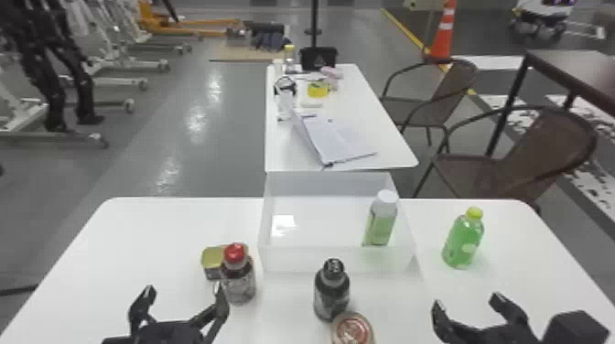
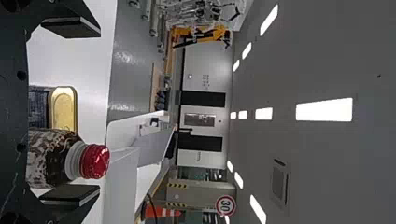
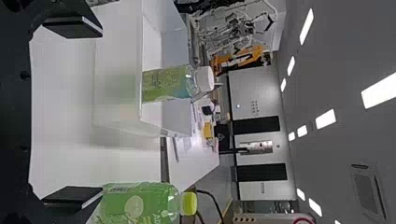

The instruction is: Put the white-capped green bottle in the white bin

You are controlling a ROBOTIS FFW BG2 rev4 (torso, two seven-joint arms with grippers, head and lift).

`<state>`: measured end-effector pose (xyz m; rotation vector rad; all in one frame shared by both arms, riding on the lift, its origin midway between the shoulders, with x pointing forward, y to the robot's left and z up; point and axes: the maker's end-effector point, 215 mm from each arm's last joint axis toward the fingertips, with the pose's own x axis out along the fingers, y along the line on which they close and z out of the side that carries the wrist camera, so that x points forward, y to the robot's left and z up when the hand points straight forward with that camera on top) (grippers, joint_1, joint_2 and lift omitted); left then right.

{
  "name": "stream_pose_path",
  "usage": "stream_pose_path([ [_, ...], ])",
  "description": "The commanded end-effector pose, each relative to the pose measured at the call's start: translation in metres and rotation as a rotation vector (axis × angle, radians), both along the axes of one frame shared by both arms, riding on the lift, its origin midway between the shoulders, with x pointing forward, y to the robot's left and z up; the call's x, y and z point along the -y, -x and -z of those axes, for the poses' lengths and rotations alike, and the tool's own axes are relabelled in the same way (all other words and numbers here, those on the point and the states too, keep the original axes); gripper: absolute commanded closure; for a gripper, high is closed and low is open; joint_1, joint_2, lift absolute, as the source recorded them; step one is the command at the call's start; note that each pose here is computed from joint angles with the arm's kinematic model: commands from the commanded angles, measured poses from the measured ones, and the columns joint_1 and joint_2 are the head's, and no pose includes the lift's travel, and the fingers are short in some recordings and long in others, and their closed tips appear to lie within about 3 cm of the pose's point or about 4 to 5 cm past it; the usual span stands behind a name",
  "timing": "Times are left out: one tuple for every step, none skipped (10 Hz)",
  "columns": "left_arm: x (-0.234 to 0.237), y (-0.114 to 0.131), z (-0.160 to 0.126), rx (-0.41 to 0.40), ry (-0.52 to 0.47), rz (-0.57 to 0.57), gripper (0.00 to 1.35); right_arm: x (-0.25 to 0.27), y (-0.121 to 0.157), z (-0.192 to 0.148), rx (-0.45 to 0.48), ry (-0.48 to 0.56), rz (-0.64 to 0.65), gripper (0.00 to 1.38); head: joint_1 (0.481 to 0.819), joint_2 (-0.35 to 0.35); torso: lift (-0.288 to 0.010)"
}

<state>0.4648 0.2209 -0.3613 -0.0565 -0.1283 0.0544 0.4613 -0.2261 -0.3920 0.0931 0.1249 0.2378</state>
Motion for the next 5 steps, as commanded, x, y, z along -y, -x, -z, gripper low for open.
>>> stream_pose_path([
  [0.0015, -0.0003, -0.0003, 0.0, 0.003, 0.001, 0.13, -0.0005, -0.0011, -0.0011, 0.003, 0.005, 0.0, 0.11, 0.549, 0.0, -0.1],
  [0.0015, -0.0002, -0.0007, 0.002, 0.003, 0.001, 0.13, -0.0007, -0.0011, -0.001, 0.003, 0.005, 0.0, 0.11, 0.549, 0.0, -0.1],
  [0.0017, -0.0002, -0.0008, 0.002, 0.001, 0.001, 0.13, -0.001, -0.0011, -0.0014, 0.004, 0.003, 0.001, 0.11, 0.549, 0.0, -0.1],
  [0.0017, -0.0002, -0.0008, 0.002, 0.001, 0.001, 0.13, -0.0015, -0.0012, -0.0023, 0.008, 0.003, 0.0, 0.11, 0.549, 0.0, -0.1],
  [0.0017, -0.0003, -0.0003, 0.0, 0.001, 0.001, 0.13, -0.0012, -0.0015, -0.0038, 0.012, 0.008, 0.001, 0.11, 0.549, 0.0, -0.1],
])
